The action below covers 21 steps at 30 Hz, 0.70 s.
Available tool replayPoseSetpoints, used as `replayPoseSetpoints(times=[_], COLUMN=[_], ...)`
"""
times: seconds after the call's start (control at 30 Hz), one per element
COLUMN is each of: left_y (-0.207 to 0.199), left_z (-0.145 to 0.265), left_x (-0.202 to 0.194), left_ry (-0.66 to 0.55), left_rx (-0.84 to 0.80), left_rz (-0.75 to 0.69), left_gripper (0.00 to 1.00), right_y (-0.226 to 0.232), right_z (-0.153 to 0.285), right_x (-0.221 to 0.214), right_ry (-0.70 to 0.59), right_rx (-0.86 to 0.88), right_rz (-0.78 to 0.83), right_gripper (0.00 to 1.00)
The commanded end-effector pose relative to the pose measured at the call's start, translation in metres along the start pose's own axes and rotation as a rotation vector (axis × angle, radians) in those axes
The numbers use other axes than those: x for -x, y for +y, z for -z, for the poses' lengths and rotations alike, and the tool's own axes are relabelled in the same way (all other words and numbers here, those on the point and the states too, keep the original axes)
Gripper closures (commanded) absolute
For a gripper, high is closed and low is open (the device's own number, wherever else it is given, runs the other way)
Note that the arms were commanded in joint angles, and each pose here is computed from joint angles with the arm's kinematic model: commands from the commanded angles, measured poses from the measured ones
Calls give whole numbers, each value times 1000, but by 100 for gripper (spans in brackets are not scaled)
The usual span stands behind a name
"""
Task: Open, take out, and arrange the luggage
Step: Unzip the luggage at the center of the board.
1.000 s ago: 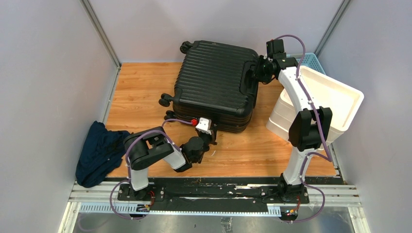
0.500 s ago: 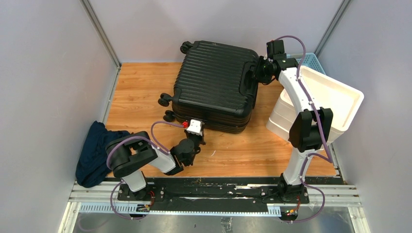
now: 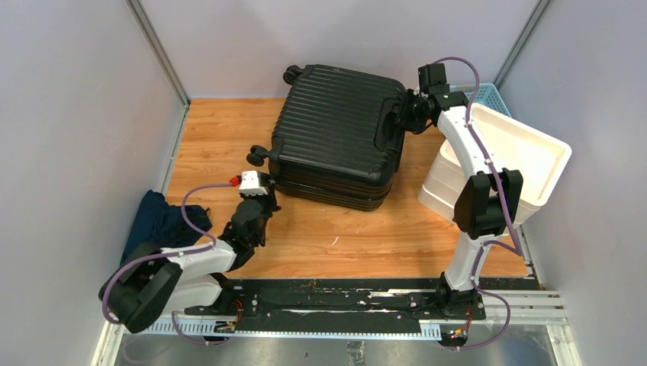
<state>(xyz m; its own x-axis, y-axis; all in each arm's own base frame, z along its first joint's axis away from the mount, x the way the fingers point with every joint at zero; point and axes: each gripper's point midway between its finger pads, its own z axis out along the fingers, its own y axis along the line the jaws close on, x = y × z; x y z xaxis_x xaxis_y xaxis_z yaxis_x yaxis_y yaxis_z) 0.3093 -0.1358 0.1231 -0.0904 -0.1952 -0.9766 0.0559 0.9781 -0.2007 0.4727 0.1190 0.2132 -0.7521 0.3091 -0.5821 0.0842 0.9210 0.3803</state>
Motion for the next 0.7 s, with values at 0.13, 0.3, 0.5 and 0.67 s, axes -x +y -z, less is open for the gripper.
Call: replayPoseSetpoints(times=[0.13, 0.3, 0.5, 0.67], left_y=[51, 30, 57, 66], left_z=[-34, -70, -62, -24], left_x=[27, 22, 20, 38], left_ry=[17, 142, 124, 92], left_rx=[19, -164, -69, -21], left_rz=[277, 417, 537, 485], left_gripper=[100, 100, 71, 38], right_y=[37, 39, 57, 80], right_z=[31, 31, 50, 73], right_x=[33, 29, 36, 48], right_ry=[-107, -95, -137, -197], right_rx=[179, 195, 248, 302], right_rz=[28, 40, 96, 142], right_gripper=[100, 100, 100, 100])
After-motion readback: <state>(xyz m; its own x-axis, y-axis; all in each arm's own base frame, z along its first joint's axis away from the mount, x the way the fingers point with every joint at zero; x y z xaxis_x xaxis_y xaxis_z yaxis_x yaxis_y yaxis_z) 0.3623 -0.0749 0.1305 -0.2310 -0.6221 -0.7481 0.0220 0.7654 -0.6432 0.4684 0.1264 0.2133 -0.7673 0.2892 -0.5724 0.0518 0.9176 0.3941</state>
